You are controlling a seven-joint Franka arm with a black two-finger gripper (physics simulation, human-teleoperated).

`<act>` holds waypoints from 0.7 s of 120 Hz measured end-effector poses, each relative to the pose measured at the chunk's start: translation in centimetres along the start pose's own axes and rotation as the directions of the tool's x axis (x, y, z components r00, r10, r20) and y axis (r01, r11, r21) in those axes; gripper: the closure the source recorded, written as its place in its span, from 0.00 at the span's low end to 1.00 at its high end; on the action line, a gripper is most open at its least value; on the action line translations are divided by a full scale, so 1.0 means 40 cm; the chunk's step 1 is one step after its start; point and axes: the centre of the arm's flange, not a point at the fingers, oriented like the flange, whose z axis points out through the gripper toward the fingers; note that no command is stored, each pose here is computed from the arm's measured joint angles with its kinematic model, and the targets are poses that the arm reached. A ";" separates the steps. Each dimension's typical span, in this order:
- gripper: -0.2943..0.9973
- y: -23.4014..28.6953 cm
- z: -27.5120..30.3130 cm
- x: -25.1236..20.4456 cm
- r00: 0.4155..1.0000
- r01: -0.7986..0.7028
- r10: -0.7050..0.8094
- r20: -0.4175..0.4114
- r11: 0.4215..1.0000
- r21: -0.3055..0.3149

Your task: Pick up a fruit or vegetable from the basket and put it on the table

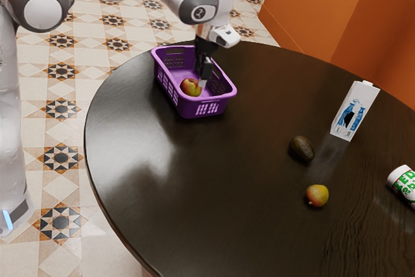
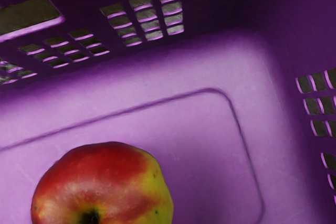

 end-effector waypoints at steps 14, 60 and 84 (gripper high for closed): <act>0.23 -0.038 -0.028 0.018 1.000 0.004 -0.004 -0.028 1.000 0.018; 0.23 -0.178 0.033 -0.047 0.997 0.071 -0.071 0.008 0.997 0.005; 0.23 -0.172 0.036 -0.036 0.999 0.053 -0.053 -0.002 0.998 -0.022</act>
